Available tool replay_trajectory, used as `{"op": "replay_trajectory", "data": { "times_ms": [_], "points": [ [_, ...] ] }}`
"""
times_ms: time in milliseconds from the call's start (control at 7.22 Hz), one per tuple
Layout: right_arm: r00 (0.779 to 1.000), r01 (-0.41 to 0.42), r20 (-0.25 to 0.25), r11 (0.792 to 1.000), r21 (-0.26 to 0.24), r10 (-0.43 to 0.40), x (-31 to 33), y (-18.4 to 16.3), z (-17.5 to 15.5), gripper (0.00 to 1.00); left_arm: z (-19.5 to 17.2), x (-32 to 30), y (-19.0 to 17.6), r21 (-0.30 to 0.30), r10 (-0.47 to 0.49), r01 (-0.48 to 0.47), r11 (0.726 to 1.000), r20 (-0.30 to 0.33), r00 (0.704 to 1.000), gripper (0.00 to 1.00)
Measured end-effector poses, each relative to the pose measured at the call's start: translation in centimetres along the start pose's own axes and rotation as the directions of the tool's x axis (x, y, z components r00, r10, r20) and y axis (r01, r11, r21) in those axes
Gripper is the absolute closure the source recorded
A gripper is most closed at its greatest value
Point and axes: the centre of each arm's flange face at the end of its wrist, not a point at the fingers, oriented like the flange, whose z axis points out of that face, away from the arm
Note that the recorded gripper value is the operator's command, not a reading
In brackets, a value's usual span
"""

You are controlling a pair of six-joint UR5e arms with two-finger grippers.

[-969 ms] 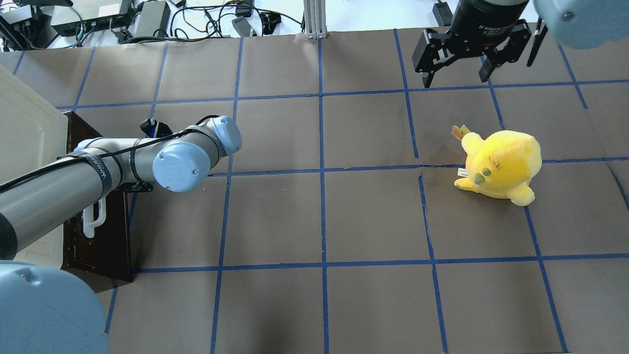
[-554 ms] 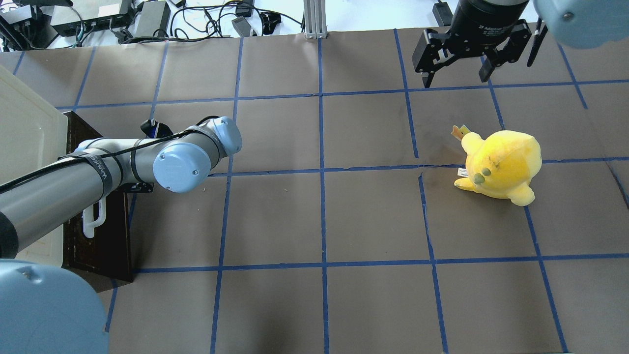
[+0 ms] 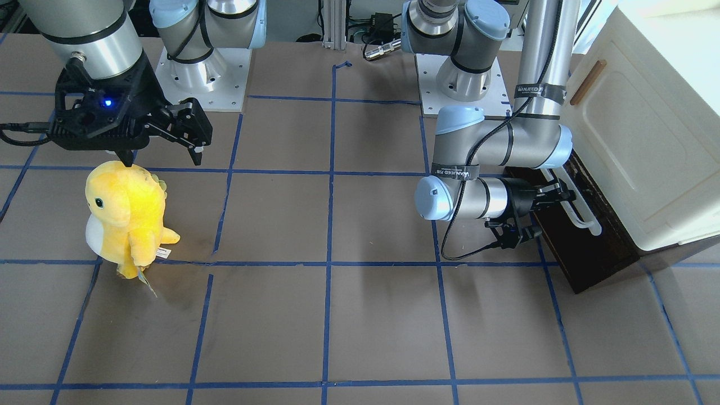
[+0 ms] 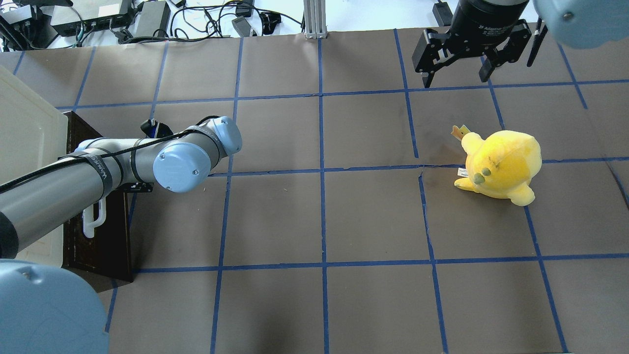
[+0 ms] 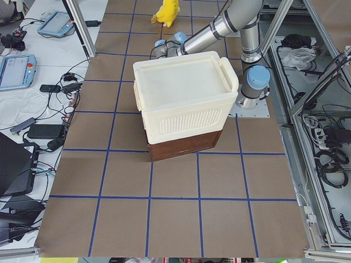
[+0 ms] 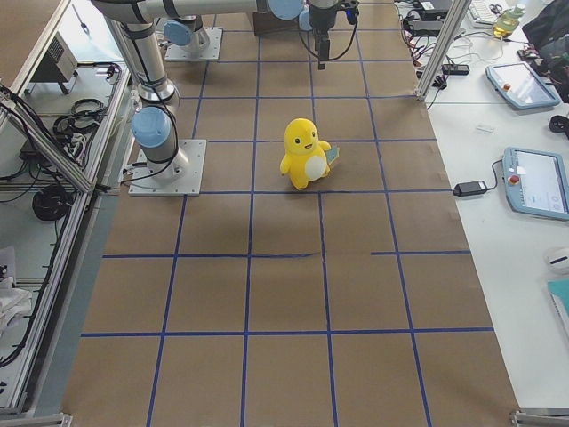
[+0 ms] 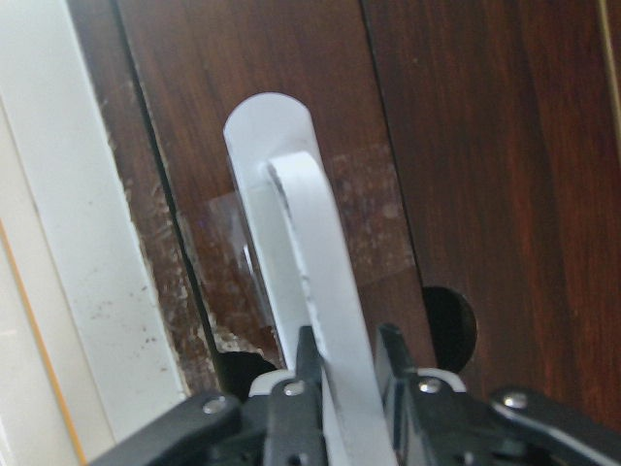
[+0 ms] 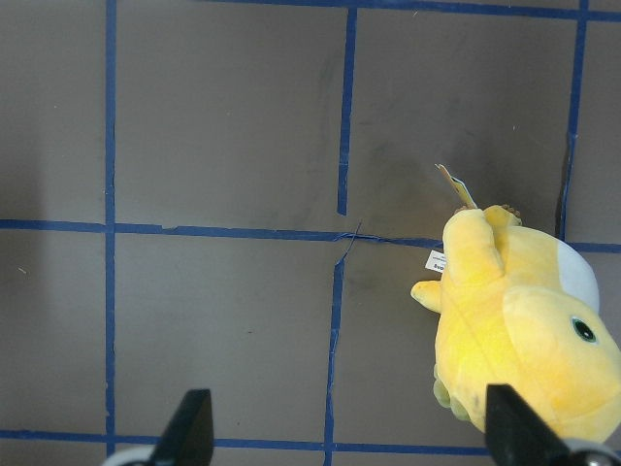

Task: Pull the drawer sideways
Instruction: 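Hold the white handle closed in the left gripper, then pull the drawer outward by its handle with the left gripper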

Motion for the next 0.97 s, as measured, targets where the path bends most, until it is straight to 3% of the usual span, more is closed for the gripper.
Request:
{"op": "replay_trajectory", "data": {
  "times_ms": [969],
  "points": [
    [1.000, -0.001, 0.000, 1.000, 0.000, 0.001, 0.00, 0.00, 0.00, 0.00, -1.00, 0.30, 0.07, 0.018, -0.001, 0.001, 1.000, -0.005, 1.000, 0.76]
  ]
}}
